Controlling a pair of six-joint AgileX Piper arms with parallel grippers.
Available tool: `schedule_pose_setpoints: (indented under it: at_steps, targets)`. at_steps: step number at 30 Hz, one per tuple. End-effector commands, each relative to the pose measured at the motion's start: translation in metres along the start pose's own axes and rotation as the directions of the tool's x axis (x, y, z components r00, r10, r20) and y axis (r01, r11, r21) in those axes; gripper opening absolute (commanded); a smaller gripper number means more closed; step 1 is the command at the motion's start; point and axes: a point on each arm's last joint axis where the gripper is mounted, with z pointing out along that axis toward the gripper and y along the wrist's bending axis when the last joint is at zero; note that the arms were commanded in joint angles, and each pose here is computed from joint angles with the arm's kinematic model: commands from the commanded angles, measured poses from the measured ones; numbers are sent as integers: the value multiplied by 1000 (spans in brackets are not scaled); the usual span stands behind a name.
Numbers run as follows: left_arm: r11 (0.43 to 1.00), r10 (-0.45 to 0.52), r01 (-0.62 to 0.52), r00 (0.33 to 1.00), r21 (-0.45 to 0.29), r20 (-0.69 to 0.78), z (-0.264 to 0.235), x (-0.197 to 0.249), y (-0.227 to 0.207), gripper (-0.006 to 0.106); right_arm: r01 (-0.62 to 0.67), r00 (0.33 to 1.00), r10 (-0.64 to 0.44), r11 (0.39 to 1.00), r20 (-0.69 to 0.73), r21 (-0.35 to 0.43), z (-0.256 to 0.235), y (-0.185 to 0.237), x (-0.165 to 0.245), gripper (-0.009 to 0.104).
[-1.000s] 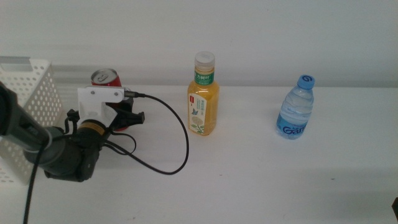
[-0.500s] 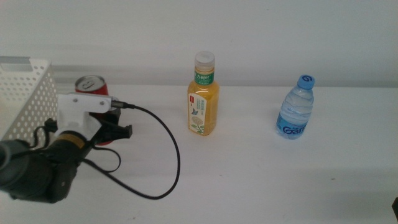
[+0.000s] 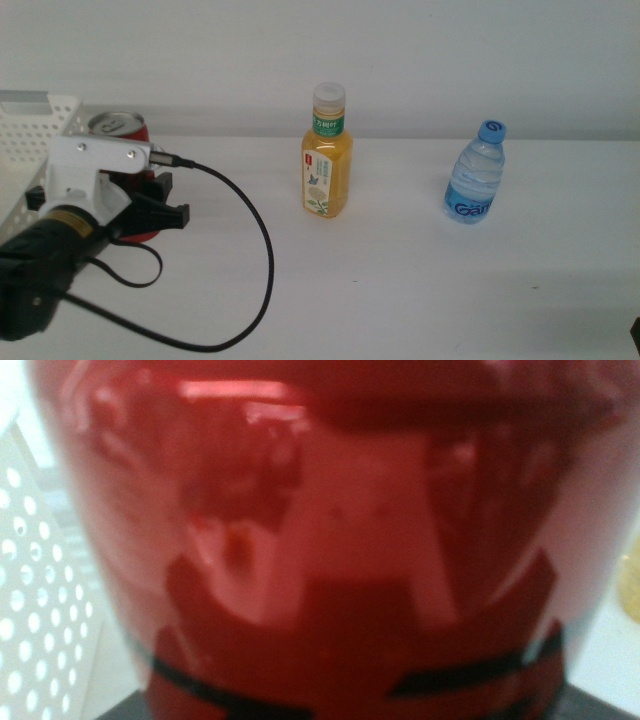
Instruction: Use arms to grab the bottles and put them into the dustbin to the left of the table.
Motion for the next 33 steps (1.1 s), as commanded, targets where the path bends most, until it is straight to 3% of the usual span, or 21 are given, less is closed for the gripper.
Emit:
schedule_pose_setpoints:
  at_steps: [1, 11, 17, 26, 33]
  targets:
    - [1000, 3, -3, 1000, 14, -3, -13, -10, -2, -2, 18, 1000, -18, 1000, 6, 7, 1, 1, 11, 90]
    - [998, 35, -22, 966, 52, -256, -38, -24, -5, -2, 18, 1000, -18, 1000, 6, 7, 1, 1, 11, 90]
    - [996, 72, -47, 907, 70, -415, -39, -53, -5, -2, 18, 1000, -18, 1000, 6, 7, 1, 1, 11, 90]
    - [999, 51, -48, 815, 20, -578, -34, -87, 22, -2, 18, 1000, -18, 1000, 6, 7, 1, 1, 11, 90]
    - [994, 105, -85, 722, 63, -684, -35, -111, 51, -2, 18, 1000, -18, 1000, 6, 7, 1, 1, 11, 90]
